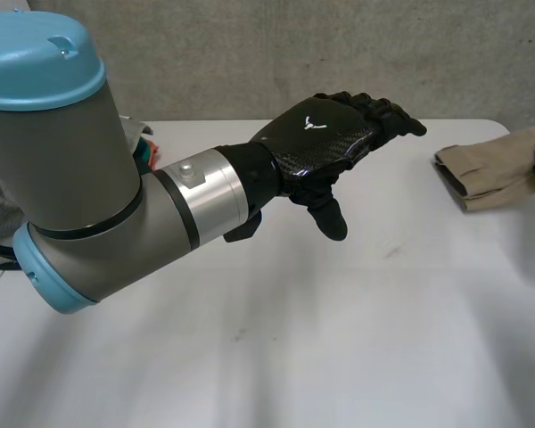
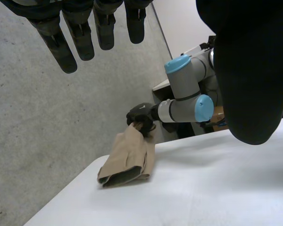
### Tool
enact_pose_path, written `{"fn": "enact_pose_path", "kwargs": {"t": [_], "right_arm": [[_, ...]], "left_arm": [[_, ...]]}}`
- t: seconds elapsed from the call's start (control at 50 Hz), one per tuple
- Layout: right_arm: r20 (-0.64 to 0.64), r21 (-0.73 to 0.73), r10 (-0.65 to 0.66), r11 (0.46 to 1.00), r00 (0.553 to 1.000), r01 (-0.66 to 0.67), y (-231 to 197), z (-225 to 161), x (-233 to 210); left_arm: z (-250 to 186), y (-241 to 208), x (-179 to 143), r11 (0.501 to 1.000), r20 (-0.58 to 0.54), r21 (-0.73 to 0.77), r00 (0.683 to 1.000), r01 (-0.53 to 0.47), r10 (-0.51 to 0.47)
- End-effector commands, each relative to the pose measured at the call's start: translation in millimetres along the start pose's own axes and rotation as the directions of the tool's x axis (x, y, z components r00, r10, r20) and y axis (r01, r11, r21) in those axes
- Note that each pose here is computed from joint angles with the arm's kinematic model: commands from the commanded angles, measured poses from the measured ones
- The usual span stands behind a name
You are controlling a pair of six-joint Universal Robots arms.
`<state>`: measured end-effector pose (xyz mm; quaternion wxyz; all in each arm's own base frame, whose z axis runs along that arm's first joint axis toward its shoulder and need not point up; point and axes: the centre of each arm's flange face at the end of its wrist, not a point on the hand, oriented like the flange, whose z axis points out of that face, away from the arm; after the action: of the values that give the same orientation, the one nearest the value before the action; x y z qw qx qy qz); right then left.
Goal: Fold the laundry.
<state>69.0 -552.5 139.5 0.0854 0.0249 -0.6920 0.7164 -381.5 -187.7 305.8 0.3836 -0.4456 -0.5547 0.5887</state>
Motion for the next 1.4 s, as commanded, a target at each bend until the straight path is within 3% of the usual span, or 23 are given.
{"fn": "enact_pose_path", "kwargs": {"t": [0.02, 0.24, 0.38, 0.46, 0.52, 0.58, 0.66, 0.68, 0.7, 0.74, 0.76, 0.8, 0.82, 0.84, 0.88, 0.9, 0.98, 1.12, 1.2, 1.28, 1.4], "right_arm": [[-0.038, -0.023, -0.040, 0.999, 0.998, 0.039, 14.5, 8.1, 21.7], [-0.112, -0.032, -0.081, 0.996, 0.990, 0.078, 8.4, 7.2, 30.3], [-0.077, -0.075, -0.244, 0.968, 0.967, 0.239, -32.2, -17.9, 19.7], [-0.072, -0.018, -0.322, 0.947, 0.944, 0.322, -66.6, -43.1, 13.6], [-0.020, 0.109, -0.336, 0.935, 0.942, 0.336, -94.6, -72.8, -9.3], [0.113, 0.273, -0.376, 0.902, 0.920, 0.335, -113.9, -110.6, -41.9], [0.331, 0.424, -0.467, 0.850, 0.820, 0.313, -116.2, -165.2, -81.1], [0.363, 0.446, -0.483, 0.841, 0.797, 0.306, -117.5, -175.7, -87.2], [0.436, 0.476, -0.511, 0.830, 0.741, 0.292, -116.2, -198.7, -100.4], [0.491, 0.494, -0.532, 0.822, 0.690, 0.283, -114.6, -221.0, -111.6], [0.513, 0.495, -0.539, 0.822, 0.668, 0.282, -113.1, -230.7, -116.0], [0.553, 0.477, -0.553, 0.823, 0.623, 0.308, -106.9, -251.9, -124.3], [0.565, 0.465, -0.556, 0.825, 0.610, 0.322, -104.2, -257.2, -125.7], [0.580, 0.448, -0.556, 0.828, 0.595, 0.337, -100.6, -262.4, -127.1], [0.608, 0.403, -0.563, 0.826, 0.559, 0.394, -92.1, -273.8, -129.0], [0.613, 0.389, -0.564, 0.825, 0.553, 0.409, -90.1, -275.8, -128.8], [0.623, 0.334, -0.582, 0.802, 0.523, 0.494, -81.6, -284.0, -127.0], [0.641, 0.284, -0.576, 0.792, 0.507, 0.541, -68.3, -290.5, -130.1], [0.654, 0.263, -0.561, 0.797, 0.507, 0.543, -62.9, -293.9, -128.8], [0.662, 0.250, -0.553, 0.799, 0.506, 0.546, -58.6, -296.9, -128.3], [0.660, 0.238, -0.550, 0.799, 0.512, 0.552, -56.3, -295.9, -125.6]], "left_arm": [[0.0, 0.5, 0.6, 1.000, -0.001, -0.002, 1.000, 0.001, -0.001], [0.3, -0.8, 3.7, 1.000, -0.008, 0.002, 1.000, 0.001, -0.001], [0.0, -1.4, 3.2, 1.000, -0.007, 0.003, 1.000, 0.000, 0.000], [0.1, -1.4, 0.0, 1.000, 0.009, 0.005, 1.000, -0.002, 0.002], [-0.1, -1.4, -4.2, 1.000, 0.038, 0.003, 0.999, -0.005, 0.005], [-0.4, -2.2, -7.9, 1.000, 0.072, 0.004, 0.997, -0.007, 0.007], [-1.8, -5.4, -24.4, 1.000, 0.175, 0.010, 0.984, -0.021, 0.019], [-4.3, -10.3, -41.1, 0.999, 0.264, 0.019, 0.964, -0.033, 0.027], [-6.1, -13.0, -48.8, 0.999, 0.305, 0.023, 0.952, -0.039, 0.030], [-14.2, -19.5, -74.7, 0.998, 0.428, 0.028, 0.903, -0.056, 0.038], [-27.7, -26.9, -103.2, 0.997, 0.552, 0.029, 0.833, -0.076, 0.047], [-43.8, -27.4, -134.3, 0.996, 0.661, 0.018, 0.749, -0.083, 0.050], [-60.7, -23.7, -163.8, 0.996, 0.741, -0.005, 0.669, -0.085, 0.061], [-69.0, -21.1, -177.8, 0.996, 0.767, -0.022, 0.637, -0.089, 0.074], [-82.3, -14.4, -200.2, 0.993, 0.800, -0.061, 0.591, -0.097, 0.107], [-93.7, -0.3, -223.1, 0.988, 0.820, -0.119, 0.551, -0.097, 0.153], [-110.3, 46.0, -272.1, 0.960, 0.826, -0.260, 0.491, -0.105, 0.277], [-123.9, 121.1, -334.0, 0.909, 0.779, -0.377, 0.471, -0.176, 0.414], [-139.2, 175.7, -367.1, 0.899, 0.756, -0.399, 0.489, -0.180, 0.434], [-139.6, 200.4, -374.6, 0.900, 0.750, -0.403, 0.504, -0.166, 0.429], [-128.9, 195.3, -370.0, 0.901, 0.746, -0.391, 0.509, -0.187, 0.429]]}}
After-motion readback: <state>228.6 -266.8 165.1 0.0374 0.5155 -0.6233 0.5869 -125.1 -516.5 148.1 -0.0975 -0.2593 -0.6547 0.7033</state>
